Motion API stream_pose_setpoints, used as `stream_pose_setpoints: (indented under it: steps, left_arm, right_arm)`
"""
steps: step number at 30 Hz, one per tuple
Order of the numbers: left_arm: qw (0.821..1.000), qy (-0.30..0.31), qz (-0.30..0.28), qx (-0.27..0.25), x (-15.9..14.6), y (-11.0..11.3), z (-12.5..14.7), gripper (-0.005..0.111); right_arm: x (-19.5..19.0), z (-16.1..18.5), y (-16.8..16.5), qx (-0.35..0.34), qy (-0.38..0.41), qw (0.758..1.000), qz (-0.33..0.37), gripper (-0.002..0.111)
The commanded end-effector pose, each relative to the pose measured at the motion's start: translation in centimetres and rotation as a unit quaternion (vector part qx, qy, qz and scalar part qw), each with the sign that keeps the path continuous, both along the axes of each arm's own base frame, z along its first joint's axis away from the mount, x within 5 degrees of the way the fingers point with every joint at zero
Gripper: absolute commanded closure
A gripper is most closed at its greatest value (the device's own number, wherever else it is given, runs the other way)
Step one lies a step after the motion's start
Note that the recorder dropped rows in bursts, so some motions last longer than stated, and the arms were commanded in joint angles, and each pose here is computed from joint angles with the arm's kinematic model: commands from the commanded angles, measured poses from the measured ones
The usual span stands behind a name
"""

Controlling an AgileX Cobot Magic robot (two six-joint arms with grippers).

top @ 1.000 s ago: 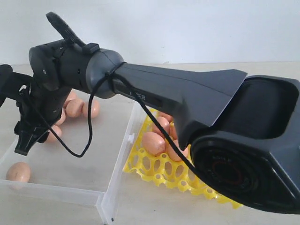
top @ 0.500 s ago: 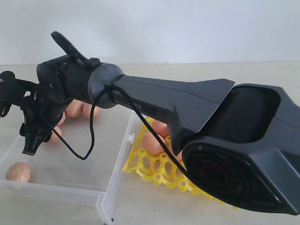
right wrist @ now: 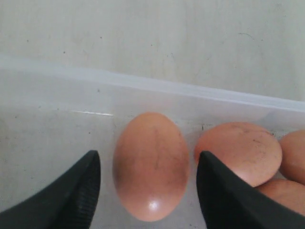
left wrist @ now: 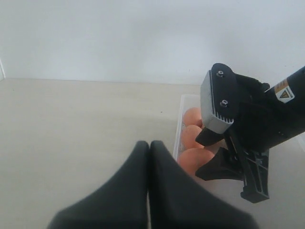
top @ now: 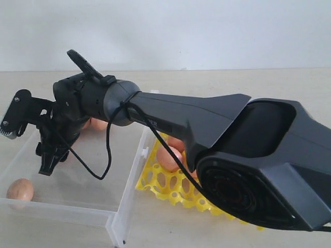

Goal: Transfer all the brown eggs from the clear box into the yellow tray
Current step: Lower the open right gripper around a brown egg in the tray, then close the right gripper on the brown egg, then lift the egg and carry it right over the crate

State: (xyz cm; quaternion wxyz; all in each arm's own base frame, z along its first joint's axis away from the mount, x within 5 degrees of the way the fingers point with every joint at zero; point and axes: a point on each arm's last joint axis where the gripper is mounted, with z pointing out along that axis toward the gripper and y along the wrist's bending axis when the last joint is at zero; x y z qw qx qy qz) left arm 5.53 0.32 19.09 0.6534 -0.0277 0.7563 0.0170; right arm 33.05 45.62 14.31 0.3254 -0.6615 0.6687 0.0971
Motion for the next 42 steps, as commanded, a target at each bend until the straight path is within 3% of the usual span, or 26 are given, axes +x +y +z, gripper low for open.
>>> stream_pose_setpoints:
  steps: [1, 16, 19, 20, 21, 25, 30, 34, 42]
  left_arm:
    - [1.000, -0.001, 0.000, -0.002, 0.0, 0.0, 0.1, 0.111]
    - [1.000, -0.001, 0.000, -0.002, 0.0, 0.0, 0.1, 0.111]
    - [1.000, -0.001, 0.000, -0.002, 0.0, 0.0, 0.1, 0.111]
    - [1.000, -0.001, 0.000, -0.002, 0.0, 0.0, 0.1, 0.111]
    - [1.000, -0.001, 0.000, -0.002, 0.0, 0.0, 0.1, 0.111]
    - [1.000, -0.001, 0.000, -0.002, 0.0, 0.0, 0.1, 0.111]
    - [1.000, -0.001, 0.000, -0.002, 0.0, 0.0, 0.1, 0.111]
    - [1.000, -0.001, 0.000, -0.002, 0.0, 0.0, 0.1, 0.111]
    - [1.000, -0.001, 0.000, -0.002, 0.0, 0.0, 0.1, 0.111]
  right_arm:
    - [0.3, -0.2, 0.1, 0.010, 0.001, 1.000, -0.004, 0.051]
    - [0.3, -1.4, 0.7, 0.042, 0.016, 0.999, -0.017, 0.054]
    - [0.2, -1.0, 0.7, 0.041, 0.024, 0.999, -0.018, 0.085]
    - [0.2, -0.8, 0.7, 0.040, 0.026, 0.999, -0.019, 0.103]
    - [0.2, -0.5, 0.8, 0.047, 0.029, 0.998, -0.026, 0.108]
    - [0.4, -0.1, 1.0, 0.061, 0.032, 0.997, -0.039, 0.109]
    - [1.1, 3.2, 0.1, 0.114, 0.075, 0.971, -0.194, 0.109]
    - [1.9, 7.1, -1.6, 0.151, 0.083, 0.952, -0.254, 0.109]
    - [0.5, 10.0, -6.6, 0.201, 0.064, 0.938, -0.276, 0.109]
